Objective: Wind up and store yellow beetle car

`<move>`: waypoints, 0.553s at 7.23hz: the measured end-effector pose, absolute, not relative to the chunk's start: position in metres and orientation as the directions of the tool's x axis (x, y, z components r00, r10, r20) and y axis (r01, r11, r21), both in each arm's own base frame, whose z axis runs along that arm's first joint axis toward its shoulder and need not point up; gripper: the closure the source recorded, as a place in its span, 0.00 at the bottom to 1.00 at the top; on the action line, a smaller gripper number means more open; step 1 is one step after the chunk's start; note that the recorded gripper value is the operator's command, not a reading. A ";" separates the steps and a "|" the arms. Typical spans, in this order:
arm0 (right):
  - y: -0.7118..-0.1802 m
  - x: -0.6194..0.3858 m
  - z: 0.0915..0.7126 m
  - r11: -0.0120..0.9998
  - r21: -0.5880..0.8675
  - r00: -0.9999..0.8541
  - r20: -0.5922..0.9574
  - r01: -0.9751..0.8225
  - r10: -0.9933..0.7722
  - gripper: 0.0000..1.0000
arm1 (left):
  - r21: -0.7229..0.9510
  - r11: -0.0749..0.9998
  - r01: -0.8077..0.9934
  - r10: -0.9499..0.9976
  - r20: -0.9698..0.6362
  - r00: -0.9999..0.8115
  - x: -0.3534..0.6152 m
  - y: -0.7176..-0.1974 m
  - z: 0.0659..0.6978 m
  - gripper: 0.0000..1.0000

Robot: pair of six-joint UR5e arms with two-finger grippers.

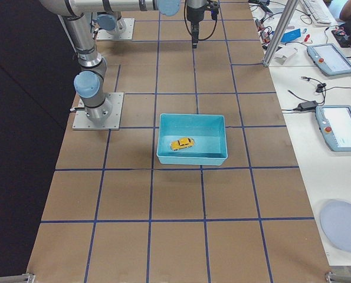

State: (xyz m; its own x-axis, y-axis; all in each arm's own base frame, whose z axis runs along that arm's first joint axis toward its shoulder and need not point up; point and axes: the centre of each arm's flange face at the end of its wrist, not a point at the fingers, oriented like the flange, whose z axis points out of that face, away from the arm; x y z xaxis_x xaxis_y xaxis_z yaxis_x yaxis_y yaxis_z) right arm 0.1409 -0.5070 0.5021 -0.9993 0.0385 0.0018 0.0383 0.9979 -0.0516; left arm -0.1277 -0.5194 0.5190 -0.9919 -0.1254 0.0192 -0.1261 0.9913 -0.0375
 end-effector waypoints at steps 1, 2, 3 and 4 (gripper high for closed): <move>-0.507 0.141 0.501 0.998 -0.050 -0.999 0.002 0.039 0.039 0.00 | -0.038 0.991 -0.126 -0.125 0.019 -0.992 -0.128 -0.519 0.519 0.00; -0.506 0.141 0.501 0.998 -0.048 -0.999 0.003 0.039 0.039 0.00 | -0.038 0.991 -0.125 -0.125 0.019 -0.992 -0.128 -0.520 0.519 0.00; -0.506 0.141 0.500 0.998 -0.047 -0.999 0.003 0.039 0.039 0.00 | -0.037 0.991 -0.125 -0.124 0.019 -0.992 -0.127 -0.520 0.518 0.00; -0.506 0.141 0.499 0.998 -0.046 -0.999 0.002 0.039 0.039 0.00 | -0.037 0.991 -0.125 -0.125 0.018 -0.992 -0.128 -0.521 0.518 0.00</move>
